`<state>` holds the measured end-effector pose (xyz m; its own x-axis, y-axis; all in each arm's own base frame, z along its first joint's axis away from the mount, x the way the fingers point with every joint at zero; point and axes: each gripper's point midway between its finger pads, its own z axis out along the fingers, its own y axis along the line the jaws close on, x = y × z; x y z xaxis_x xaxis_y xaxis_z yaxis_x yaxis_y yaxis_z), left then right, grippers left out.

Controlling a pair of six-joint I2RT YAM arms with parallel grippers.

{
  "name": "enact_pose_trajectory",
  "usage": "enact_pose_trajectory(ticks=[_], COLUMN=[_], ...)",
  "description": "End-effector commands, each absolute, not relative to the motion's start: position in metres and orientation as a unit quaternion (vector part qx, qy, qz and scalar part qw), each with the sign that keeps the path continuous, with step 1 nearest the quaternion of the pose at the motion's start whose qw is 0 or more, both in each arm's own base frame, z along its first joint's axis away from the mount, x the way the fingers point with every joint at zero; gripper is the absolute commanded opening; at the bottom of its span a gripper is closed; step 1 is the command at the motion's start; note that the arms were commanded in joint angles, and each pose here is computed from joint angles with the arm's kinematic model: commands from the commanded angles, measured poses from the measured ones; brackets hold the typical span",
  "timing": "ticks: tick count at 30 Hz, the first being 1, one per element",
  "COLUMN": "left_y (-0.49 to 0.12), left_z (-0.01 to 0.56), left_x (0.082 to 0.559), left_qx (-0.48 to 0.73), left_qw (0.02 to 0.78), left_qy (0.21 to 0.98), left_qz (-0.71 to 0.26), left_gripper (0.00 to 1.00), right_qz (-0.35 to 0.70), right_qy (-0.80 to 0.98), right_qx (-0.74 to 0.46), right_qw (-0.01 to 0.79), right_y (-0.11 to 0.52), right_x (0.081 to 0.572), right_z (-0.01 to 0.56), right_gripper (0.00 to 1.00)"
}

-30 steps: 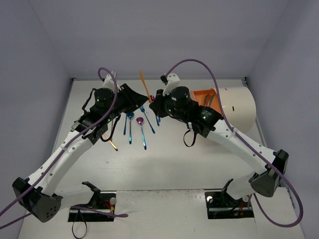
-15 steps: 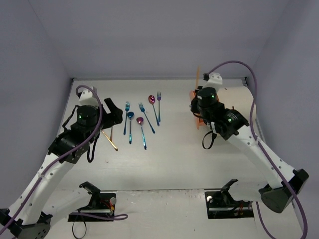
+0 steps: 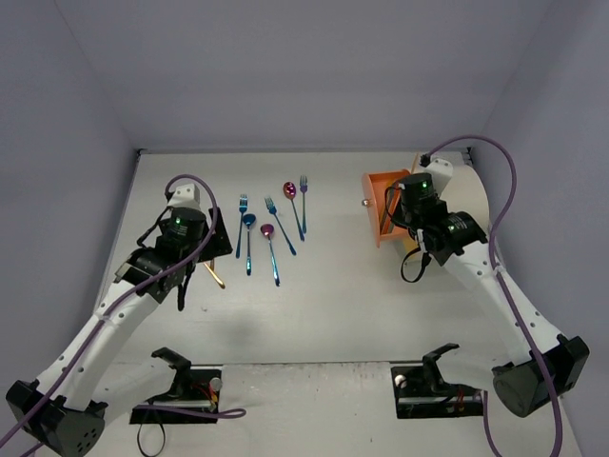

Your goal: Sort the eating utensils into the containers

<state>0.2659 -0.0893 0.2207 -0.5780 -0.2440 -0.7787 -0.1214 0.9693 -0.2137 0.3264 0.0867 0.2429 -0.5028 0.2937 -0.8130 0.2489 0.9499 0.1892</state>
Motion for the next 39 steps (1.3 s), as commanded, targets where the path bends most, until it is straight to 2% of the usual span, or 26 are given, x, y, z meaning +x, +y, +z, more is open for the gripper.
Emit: enact_pose_trajectory(ticks=[1,11,16,23,27,30,33,39], left_y=[-0.095,-0.1,-0.101,-0.104,-0.106,-0.106,-0.105,-0.103], left_z=[0.23,0.223,0.222,0.22,0.221,0.221,0.22,0.219], left_x=[0.275,0.28,0.283,0.286,0.289,0.291,0.293,0.295], left_qx=[-0.101,-0.1,-0.099,-0.094,-0.091,-0.09,-0.092,-0.091], left_qw=[0.459,0.446,0.445,0.441,0.441,0.441,0.439,0.438], left_qy=[0.879,0.886,0.886,0.889,0.889,0.889,0.89,0.891], left_qz=[-0.082,-0.081,-0.08,-0.082,-0.082,-0.081,-0.084,-0.082], left_gripper=[0.73,0.73,0.73,0.73,0.73,0.73,0.73,0.73], right_qz=[0.053,0.065,0.058,0.05,0.059,0.058,0.057,0.063], right_qy=[0.861,0.861,0.859,0.854,0.854,0.851,0.846,0.847], right_qx=[0.172,0.205,0.205,0.183,0.142,0.082,0.039,-0.015], right_qw=[0.476,0.461,0.465,0.484,0.497,0.516,0.529,0.528], right_y=[0.097,0.102,0.099,0.099,0.11,0.124,0.136,0.161], right_x=[0.332,0.336,0.337,0.346,0.352,0.357,0.362,0.375], right_z=[0.246,0.235,0.237,0.256,0.274,0.293,0.308,0.312], right_gripper=[0.0,0.06,0.19,0.28,0.35,0.46,0.52,0.53])
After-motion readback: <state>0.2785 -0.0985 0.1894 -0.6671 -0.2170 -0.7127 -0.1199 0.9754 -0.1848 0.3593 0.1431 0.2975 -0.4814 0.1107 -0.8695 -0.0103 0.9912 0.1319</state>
